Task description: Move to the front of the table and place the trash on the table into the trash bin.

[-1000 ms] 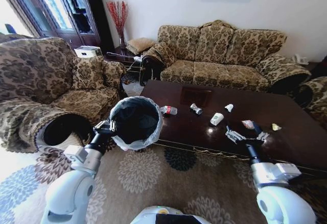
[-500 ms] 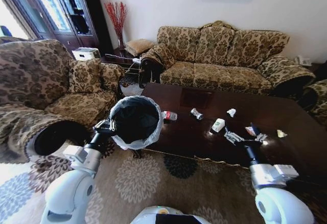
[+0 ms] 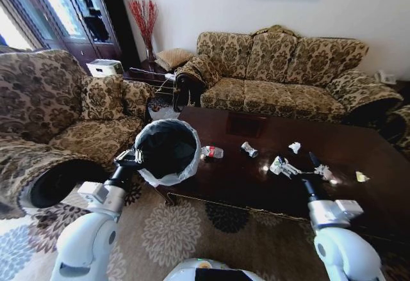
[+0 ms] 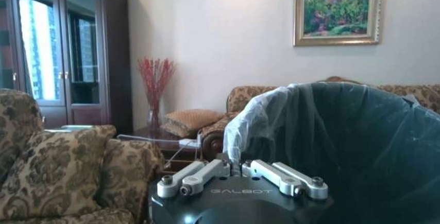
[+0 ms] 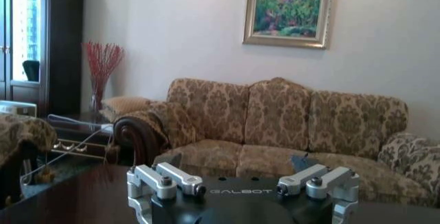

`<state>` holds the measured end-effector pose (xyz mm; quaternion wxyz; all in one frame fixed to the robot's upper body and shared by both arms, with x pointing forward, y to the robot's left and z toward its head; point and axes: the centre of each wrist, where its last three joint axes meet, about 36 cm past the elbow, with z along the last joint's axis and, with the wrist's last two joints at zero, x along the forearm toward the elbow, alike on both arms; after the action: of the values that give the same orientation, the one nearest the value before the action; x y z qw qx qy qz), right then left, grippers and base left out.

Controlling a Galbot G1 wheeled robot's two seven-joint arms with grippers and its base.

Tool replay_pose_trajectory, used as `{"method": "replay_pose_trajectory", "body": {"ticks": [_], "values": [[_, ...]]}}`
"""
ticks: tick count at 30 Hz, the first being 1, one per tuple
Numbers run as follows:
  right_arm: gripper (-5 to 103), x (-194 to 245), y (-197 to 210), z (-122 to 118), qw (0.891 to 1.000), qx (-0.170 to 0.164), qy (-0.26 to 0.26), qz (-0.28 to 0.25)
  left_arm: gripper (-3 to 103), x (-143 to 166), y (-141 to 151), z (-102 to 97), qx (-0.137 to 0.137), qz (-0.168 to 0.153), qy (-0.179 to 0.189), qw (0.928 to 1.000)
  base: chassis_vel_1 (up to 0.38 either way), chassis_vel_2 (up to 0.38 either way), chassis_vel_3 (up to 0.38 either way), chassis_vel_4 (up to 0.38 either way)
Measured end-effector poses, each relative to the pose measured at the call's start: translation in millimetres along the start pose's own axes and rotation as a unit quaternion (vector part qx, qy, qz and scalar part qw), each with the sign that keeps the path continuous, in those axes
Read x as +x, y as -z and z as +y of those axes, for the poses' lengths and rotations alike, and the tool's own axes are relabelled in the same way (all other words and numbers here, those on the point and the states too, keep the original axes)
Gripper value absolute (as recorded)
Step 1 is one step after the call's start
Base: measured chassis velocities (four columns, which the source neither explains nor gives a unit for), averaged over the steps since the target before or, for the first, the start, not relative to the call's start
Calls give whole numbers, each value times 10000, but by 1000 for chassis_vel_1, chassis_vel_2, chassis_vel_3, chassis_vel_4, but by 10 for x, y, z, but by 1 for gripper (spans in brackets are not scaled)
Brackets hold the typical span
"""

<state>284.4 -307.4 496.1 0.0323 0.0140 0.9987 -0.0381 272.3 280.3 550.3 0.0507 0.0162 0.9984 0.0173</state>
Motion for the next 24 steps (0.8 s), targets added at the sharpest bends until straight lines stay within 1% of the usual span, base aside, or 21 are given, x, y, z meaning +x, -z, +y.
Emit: {"method": "replay_pose_trajectory", "body": {"ticks": [5,7,13,15,17,18,21,22,24], "values": [[100,-104,-168,-60,9998,34,87,163,3,-26,-50,24,-30,76,21,10000,0,0,0,0],[100,-163,-251,-108,9996,65,115,245,3,-108,-107,43,-132,89,5,9999,0,0,0,0],[100,-369,-370,-60,9987,50,356,364,3,-223,-212,129,-257,101,198,9994,0,0,0,0],[100,-557,-443,50,9973,39,578,455,3,-240,-253,193,-278,105,314,9991,0,0,0,0],[100,-794,-506,193,9956,34,791,498,3,-223,-275,241,-237,111,428,9987,0,0,0,0],[100,-794,-506,193,9956,34,791,498,3,-223,-275,241,-237,111,428,9987,0,0,0,0],[100,-1266,-644,521,9907,-61,1219,607,3,-202,-295,252,-105,102,506,9986,0,0,0,0],[100,-1266,-644,521,9907,-61,1219,607,3,-202,-295,252,-105,102,506,9986,0,0,0,0],[100,-1544,-815,746,9842,-124,1561,825,3,-203,-295,241,-1,88,522,9986,0,0,0,0]]}}
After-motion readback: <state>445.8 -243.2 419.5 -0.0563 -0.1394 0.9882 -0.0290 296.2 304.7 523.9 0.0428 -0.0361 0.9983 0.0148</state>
